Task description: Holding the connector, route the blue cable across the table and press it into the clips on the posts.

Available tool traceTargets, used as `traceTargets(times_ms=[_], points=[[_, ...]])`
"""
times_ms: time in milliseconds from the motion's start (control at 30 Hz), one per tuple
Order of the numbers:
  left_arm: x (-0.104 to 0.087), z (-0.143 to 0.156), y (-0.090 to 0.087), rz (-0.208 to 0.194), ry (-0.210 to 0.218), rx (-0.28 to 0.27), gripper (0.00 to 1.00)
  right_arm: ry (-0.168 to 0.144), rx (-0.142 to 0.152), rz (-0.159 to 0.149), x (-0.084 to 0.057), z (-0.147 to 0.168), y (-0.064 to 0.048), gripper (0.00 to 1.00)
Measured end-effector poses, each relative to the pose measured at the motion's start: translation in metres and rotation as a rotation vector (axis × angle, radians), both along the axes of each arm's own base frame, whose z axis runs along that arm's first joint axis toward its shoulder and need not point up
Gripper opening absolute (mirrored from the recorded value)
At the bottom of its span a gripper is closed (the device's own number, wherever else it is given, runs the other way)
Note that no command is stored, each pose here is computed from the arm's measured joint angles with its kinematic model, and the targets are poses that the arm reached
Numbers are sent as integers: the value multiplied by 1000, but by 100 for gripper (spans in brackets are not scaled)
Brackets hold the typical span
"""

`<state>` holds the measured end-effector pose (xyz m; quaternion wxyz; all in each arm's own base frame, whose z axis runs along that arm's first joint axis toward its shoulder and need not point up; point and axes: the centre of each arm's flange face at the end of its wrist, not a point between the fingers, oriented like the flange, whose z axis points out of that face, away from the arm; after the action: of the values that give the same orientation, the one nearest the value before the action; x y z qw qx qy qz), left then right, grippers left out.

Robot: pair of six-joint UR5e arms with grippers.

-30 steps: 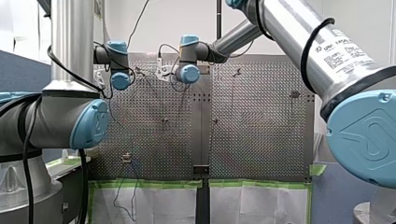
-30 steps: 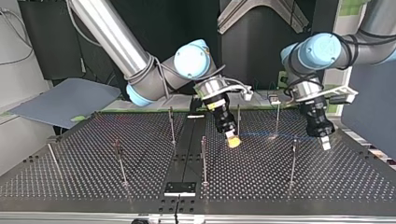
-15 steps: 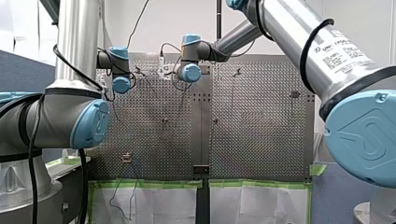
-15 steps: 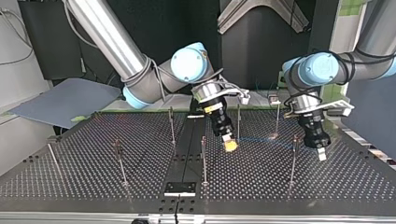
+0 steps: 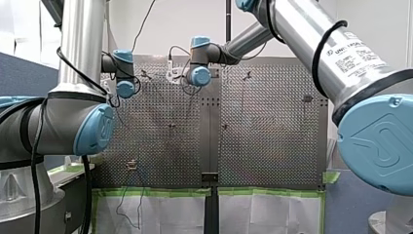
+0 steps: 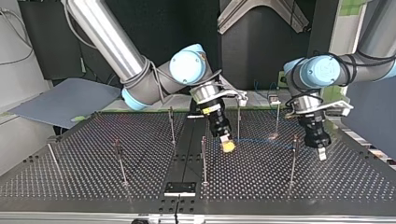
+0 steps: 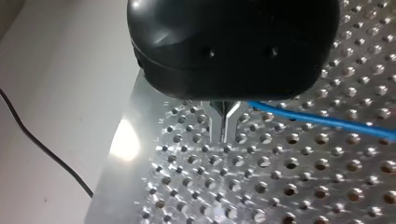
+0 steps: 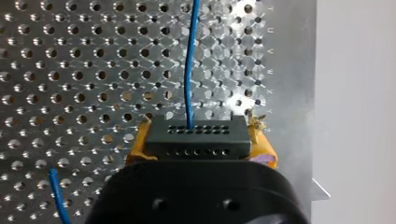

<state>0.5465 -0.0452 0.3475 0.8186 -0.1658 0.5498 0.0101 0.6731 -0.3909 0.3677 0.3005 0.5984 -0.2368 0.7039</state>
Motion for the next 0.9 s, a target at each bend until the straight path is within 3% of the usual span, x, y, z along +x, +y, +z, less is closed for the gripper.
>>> traceTargets(times_ms=[33,67,100,133,167,200,233,400,900], points=[[-1,-1,0,2,5,-9,22,6,5,0,0,-3,0,0],[-1,-2,1,5,11,-20,22,12,9,-1,1,-7,-1,0],[-2,-3,1,7,15,-29,36,17,14,-1,1,-10,-1,0],[-3,-4,2,10,21,-38,62,26,21,-1,2,-16,-1,0],[-3,-6,2,14,28,-49,62,32,26,-1,3,-20,-1,0],[-4,-7,2,16,34,-56,84,38,32,-1,4,-24,-1,0],[-5,-8,2,17,42,-62,96,44,37,-2,4,-28,-1,0],[-9,-14,-1,14,81,-91,100,53,52,-8,4,-38,-4,0],[-24,-24,-9,-9,194,-138,100,33,101,-31,-2,-48,-15,0]])
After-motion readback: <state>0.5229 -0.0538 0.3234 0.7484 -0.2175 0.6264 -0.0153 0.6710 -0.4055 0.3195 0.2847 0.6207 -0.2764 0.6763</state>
